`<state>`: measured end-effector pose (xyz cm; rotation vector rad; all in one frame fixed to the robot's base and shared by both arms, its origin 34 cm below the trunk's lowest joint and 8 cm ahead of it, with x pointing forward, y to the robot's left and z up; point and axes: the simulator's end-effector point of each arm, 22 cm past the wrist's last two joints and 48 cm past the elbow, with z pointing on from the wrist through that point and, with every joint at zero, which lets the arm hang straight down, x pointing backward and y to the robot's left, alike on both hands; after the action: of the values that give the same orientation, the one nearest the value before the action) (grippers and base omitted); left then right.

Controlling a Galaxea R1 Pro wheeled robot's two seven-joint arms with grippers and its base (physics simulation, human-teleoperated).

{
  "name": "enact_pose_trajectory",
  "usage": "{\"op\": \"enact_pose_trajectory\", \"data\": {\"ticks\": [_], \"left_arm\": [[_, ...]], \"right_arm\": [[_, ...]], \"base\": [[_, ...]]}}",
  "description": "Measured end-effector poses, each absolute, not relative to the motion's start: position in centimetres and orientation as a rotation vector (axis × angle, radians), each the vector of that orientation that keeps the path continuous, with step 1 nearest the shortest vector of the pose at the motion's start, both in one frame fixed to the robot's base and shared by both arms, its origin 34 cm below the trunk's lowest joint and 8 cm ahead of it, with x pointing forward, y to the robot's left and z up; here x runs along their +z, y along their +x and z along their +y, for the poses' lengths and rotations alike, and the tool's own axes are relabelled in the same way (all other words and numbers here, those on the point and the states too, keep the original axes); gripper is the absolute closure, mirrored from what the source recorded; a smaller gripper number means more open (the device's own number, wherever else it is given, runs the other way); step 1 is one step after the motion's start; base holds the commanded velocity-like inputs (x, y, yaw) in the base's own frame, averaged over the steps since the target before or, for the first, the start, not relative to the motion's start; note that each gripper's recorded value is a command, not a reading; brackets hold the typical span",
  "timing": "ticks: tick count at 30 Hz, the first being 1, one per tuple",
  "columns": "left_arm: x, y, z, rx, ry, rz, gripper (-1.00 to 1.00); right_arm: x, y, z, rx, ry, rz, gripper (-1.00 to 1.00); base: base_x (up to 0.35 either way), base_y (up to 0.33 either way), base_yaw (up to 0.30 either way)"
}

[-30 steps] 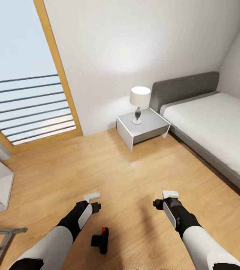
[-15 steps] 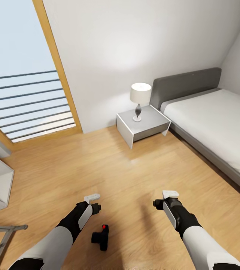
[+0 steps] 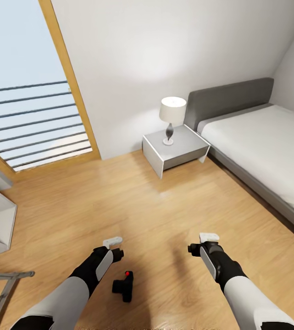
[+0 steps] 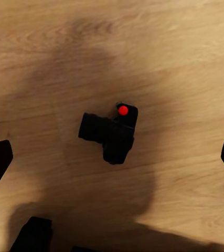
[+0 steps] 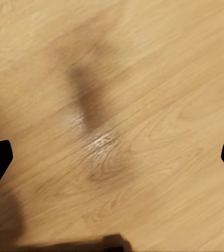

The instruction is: Attach the digital camera to the camera tripod in the bedroom.

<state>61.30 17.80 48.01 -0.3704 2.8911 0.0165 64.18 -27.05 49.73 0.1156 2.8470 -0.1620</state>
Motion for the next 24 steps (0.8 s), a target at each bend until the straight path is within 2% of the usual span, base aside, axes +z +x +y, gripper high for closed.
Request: {"op": "enact_pose_trajectory", "data": {"ticks": [24], "left_arm": [[46.2,60.1,18.2,0.032,-0.377,2.919,-1.0]], "right_arm": [[47.8,62.9,-27.2,-0.168,0.116,2.886,-1.0]], "base": [[0.0,0.0,0.0]]}}
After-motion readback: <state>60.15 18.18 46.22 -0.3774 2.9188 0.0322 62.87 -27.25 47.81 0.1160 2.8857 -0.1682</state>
